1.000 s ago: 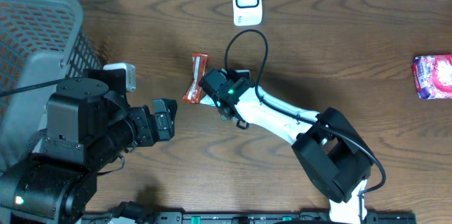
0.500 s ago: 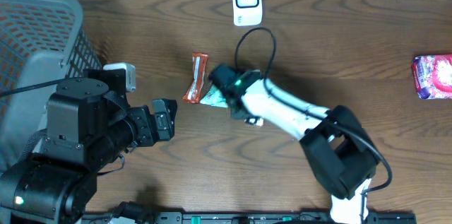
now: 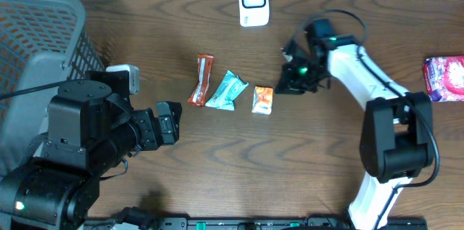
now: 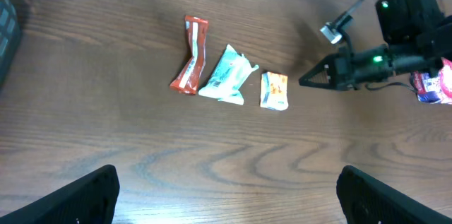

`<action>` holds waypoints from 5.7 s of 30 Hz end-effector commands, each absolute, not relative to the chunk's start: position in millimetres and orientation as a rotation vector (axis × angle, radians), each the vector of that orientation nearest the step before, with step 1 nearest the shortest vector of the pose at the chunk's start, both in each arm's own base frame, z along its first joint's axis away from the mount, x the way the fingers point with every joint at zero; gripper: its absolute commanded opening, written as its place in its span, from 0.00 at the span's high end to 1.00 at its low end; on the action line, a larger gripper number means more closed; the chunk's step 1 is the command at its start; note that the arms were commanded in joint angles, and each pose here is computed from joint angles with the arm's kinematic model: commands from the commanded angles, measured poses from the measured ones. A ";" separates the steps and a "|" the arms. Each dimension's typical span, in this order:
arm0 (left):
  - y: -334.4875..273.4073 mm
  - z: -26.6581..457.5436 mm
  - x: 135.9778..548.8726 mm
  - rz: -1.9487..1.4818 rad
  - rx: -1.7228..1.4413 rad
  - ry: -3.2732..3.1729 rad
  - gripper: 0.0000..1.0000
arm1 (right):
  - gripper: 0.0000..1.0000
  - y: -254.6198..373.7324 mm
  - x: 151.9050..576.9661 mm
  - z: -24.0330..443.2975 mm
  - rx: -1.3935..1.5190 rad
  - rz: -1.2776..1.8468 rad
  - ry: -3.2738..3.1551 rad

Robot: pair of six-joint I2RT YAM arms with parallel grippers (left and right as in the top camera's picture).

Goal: Scan the item barcode

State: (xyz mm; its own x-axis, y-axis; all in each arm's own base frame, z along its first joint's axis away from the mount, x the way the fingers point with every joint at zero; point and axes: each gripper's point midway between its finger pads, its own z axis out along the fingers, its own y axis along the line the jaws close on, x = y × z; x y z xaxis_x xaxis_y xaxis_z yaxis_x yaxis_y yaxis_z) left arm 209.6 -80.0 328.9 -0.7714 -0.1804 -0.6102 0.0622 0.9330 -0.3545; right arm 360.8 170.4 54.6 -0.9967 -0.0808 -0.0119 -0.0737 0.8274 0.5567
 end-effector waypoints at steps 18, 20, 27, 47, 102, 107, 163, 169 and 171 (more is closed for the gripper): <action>-78.8 330.4 209.2 -0.460 -0.082 2.401 0.02 | 0.66 160.9 361.6 84.9 0.134 -0.734 -3.164; -78.8 330.4 209.2 -0.460 -0.081 2.401 0.02 | 0.67 159.8 365.6 90.0 0.114 -0.574 -3.250; -78.8 330.4 209.2 -0.460 -0.082 2.401 0.02 | 0.56 169.9 371.7 82.3 0.021 0.040 -3.473; -78.8 330.4 209.2 -0.460 -0.082 2.401 0.02 | 0.61 209.9 345.9 -15.9 0.223 0.545 -3.402; -78.8 330.4 209.2 -0.460 -0.082 2.401 0.02 | 0.99 213.9 607.6 160.4 -1.022 -2.222 -3.149; -78.8 330.4 209.2 -0.460 -0.082 2.401 0.02 | 0.99 226.2 623.7 153.8 -0.767 -2.259 -3.220; -78.8 330.4 209.2 -0.460 -0.082 2.401 0.02 | 0.74 -244.7 411.2 33.2 -1.018 0.221 -3.123; -78.8 330.4 209.1 -0.460 -0.082 2.401 0.02 | 0.41 -250.2 399.5 51.4 -1.044 0.311 -3.094; -78.8 330.4 209.2 -0.460 -0.082 2.401 0.02 | 0.40 -252.3 398.9 68.6 -1.131 0.338 -3.096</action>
